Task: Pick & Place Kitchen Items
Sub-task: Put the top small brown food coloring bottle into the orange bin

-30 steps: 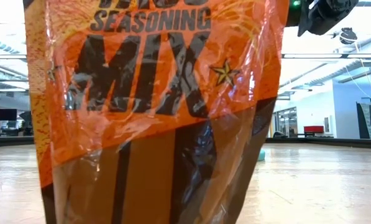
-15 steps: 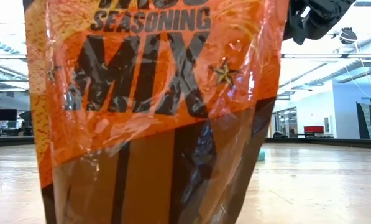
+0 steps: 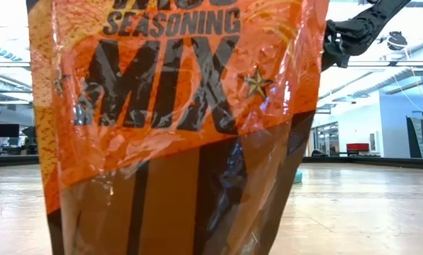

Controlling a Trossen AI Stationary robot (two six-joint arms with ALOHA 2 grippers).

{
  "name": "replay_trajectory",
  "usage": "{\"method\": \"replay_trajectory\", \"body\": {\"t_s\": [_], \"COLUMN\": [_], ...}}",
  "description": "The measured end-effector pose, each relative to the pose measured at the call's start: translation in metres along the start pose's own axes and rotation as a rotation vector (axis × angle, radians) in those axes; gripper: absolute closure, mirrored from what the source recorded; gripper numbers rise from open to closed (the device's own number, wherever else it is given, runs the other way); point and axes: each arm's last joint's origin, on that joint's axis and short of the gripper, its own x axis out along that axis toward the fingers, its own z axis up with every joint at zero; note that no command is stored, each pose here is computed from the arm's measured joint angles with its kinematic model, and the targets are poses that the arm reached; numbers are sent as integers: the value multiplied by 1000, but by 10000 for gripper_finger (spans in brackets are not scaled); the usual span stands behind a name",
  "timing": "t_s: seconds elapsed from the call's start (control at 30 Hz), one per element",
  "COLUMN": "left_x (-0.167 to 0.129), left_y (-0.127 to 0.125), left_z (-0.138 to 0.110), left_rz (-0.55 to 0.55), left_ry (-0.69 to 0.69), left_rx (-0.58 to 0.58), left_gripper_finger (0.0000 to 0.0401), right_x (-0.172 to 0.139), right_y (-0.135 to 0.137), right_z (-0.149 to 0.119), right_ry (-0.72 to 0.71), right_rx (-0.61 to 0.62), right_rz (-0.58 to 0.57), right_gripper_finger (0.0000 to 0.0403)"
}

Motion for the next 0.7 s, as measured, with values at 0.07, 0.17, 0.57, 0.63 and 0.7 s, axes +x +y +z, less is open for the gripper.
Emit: {"method": "replay_trajectory", "body": {"t_s": [0.07,0.17,0.57,0.63,0.7], "left_x": [0,1,2,2,2], "left_y": [-2,-4,-10,-11,-12], "left_z": [0,-1,-4,-5,-6], "left_rz": [6,9,-2,-4,-4], "left_ry": [-1,1,23,35,41], "left_rx": [5,8,22,21,21], "left_gripper_finger": [226,226,226,226,226], "right_x": [2,4,5,5,5], "right_y": [-6,-11,-13,-13,-13], "right_z": [-2,-3,-6,-6,-6], "right_ry": [16,24,53,52,52], "right_rx": [21,32,62,64,67], "right_rz": [-3,-22,-25,-25,-25], "right_gripper_finger": [344,344,309,294,281]}}
